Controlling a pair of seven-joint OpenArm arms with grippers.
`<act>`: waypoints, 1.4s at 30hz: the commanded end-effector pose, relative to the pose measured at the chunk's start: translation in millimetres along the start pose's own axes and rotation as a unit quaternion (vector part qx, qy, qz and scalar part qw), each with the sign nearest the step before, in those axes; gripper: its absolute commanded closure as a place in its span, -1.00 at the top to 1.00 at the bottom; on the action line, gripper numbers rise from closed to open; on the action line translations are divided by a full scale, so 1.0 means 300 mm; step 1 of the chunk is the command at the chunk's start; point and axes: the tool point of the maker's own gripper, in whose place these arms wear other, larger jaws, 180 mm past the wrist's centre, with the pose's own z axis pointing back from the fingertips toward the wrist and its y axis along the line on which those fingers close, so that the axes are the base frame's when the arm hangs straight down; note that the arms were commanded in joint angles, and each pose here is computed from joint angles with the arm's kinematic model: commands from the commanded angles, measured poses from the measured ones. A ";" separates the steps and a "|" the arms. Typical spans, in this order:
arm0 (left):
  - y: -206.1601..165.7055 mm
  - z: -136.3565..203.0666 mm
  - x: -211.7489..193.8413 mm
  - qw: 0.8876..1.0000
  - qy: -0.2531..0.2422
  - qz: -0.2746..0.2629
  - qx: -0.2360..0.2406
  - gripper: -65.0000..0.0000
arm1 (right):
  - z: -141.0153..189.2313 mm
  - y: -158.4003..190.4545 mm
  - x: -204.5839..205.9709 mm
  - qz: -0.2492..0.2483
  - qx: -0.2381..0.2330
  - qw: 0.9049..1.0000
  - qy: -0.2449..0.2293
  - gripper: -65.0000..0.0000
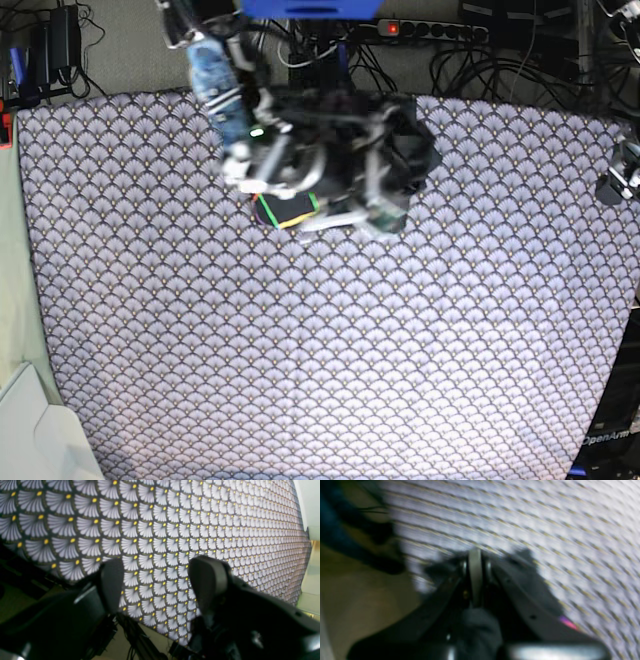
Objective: Fold the T-shirt properly
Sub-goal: 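Press and adjust the folded bundle with the right gripper, then release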
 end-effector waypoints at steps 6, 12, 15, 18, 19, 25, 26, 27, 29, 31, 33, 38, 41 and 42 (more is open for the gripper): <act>-0.036 0.017 0.032 1.000 -0.007 0.019 -0.020 0.33 | 0.056 -0.129 -0.067 -0.033 -0.049 0.998 0.004 -1.00; -0.036 0.017 0.032 1.000 -0.007 0.019 -0.020 0.33 | -0.010 -0.080 -0.149 -0.066 -0.018 0.997 0.034 -1.00; -0.031 0.018 0.028 1.000 -0.006 0.019 -0.018 0.33 | -0.059 -0.047 -0.153 -0.086 0.001 0.996 0.038 -1.00; -0.030 0.018 0.027 1.000 -0.005 0.019 -0.017 0.33 | -0.091 -0.040 -0.129 -0.093 0.010 0.995 0.034 -1.00; -0.029 0.018 0.026 1.000 -0.005 0.019 -0.017 0.33 | -0.104 -0.033 -0.118 -0.094 0.015 0.995 0.033 -1.00; -0.019 0.026 0.015 1.000 -0.002 0.015 -0.012 0.33 | -0.157 0.058 0.002 -0.029 0.058 0.998 0.017 -1.00; -0.019 0.026 0.015 1.000 -0.002 0.015 -0.012 0.33 | -0.162 0.075 0.024 -0.013 0.065 0.998 0.014 -1.00; -0.019 0.026 0.015 1.000 -0.002 0.015 -0.012 0.33 | -0.167 0.095 0.040 0.000 0.072 0.997 0.012 -1.00; -0.019 0.026 0.015 1.000 -0.002 0.015 -0.012 0.33 | -0.174 0.128 0.064 0.022 0.084 0.996 0.010 -1.00; -0.019 0.026 0.015 1.000 -0.002 0.015 -0.012 0.33 | -0.178 0.147 0.083 0.038 0.091 0.995 0.007 -1.00; -0.019 0.026 0.015 1.000 -0.002 0.015 -0.012 0.33 | -0.178 0.145 0.089 0.041 0.091 0.995 0.006 -1.00; -0.020 0.025 0.016 1.000 -0.002 0.016 -0.012 0.33 | -0.140 0.059 0.112 0.022 0.055 0.998 -0.009 -1.00; -0.020 0.025 0.016 1.000 -0.002 0.016 -0.012 0.33 | -0.092 0.009 0.076 0.019 0.031 0.999 -0.008 -1.00; -0.018 0.025 0.015 1.000 -0.002 0.016 -0.012 0.33 | -0.078 0.008 0.065 0.021 0.028 0.999 -0.007 -1.00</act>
